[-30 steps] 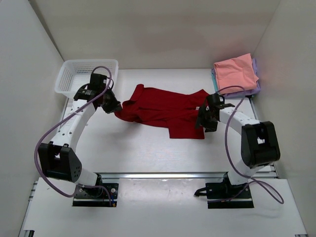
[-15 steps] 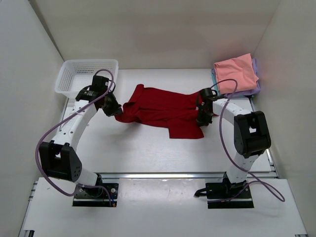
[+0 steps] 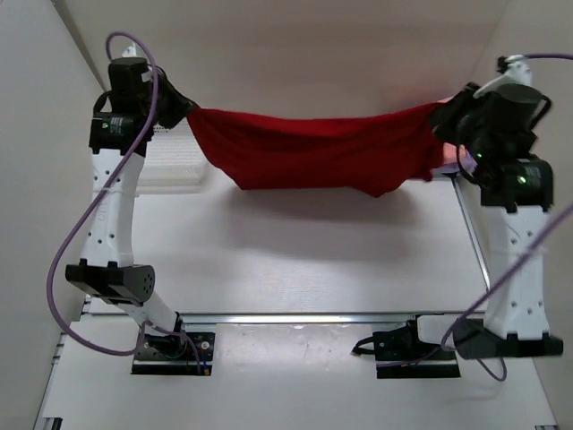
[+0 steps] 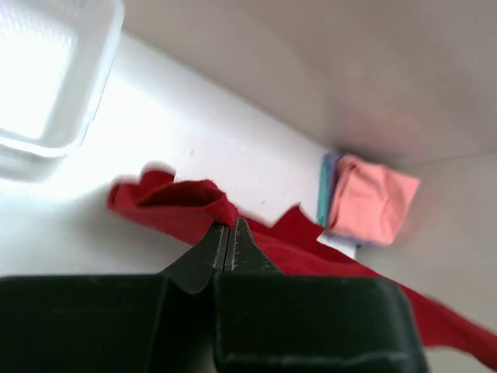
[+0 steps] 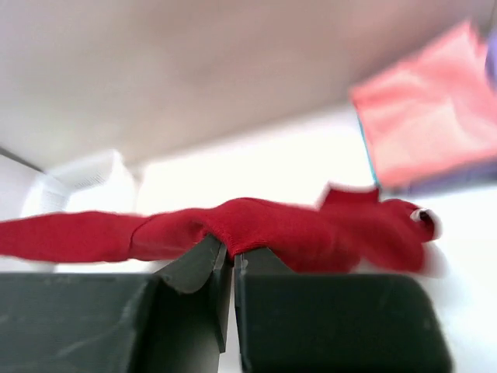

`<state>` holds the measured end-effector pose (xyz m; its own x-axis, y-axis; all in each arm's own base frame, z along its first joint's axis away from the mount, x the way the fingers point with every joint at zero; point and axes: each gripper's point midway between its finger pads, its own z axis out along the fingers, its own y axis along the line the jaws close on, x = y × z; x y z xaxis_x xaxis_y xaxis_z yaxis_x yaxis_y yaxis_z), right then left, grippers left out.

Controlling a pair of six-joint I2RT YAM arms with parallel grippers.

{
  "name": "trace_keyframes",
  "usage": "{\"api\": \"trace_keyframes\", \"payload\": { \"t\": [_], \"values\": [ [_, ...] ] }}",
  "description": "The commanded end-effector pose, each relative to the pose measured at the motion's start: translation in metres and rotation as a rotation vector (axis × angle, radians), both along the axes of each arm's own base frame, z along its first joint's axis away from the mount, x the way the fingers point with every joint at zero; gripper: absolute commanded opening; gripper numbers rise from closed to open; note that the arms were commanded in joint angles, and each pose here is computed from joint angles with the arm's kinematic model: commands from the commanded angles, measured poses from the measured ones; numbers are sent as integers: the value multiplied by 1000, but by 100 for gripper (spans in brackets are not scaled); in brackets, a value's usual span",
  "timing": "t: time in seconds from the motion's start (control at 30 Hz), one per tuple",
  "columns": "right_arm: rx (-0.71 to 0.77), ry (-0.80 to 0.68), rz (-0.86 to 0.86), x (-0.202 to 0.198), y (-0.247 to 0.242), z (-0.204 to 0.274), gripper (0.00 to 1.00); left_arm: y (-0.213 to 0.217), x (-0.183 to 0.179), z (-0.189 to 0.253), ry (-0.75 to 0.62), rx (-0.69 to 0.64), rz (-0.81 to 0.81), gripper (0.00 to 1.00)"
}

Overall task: Fold and stack the t-shirts
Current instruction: Flatten out the tshirt

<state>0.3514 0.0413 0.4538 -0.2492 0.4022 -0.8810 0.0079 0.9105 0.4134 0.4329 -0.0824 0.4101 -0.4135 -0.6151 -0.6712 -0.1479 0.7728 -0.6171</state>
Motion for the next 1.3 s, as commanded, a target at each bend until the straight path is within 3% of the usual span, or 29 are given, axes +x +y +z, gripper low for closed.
{"api": "trace_keyframes", "payload": {
  "t": [0.0,0.27,0.4,0.5,0.67,0.93,0.97,1.07,1.13,1.27],
  "values": [
    [-44,-107,-6,-28,-6,42,0,14,-21,45,-94,-15,56,0],
    [-103,-357,-46,-99,-36,131,0,40,-73,137,-341,1,150,0],
    [-78,-366,4,-96,-36,139,0,40,-81,153,-396,-7,151,0],
    [-25,-312,59,-78,-27,118,0,37,-77,153,-398,-15,145,0],
    [19,-131,136,-30,-6,68,0,27,-42,113,-297,-28,103,0],
    [68,183,209,79,20,-38,0,-27,59,-35,126,-217,-46,0],
    [61,164,229,82,26,-31,0,-31,71,-45,156,-243,-63,0],
    [98,172,235,124,22,-37,0,-29,92,-33,109,-270,-80,0],
    [140,154,268,131,22,-25,0,-21,100,-22,64,-315,-86,0],
    [91,-32,274,103,24,36,0,0,93,16,-32,-371,-88,0]
  ]
}}
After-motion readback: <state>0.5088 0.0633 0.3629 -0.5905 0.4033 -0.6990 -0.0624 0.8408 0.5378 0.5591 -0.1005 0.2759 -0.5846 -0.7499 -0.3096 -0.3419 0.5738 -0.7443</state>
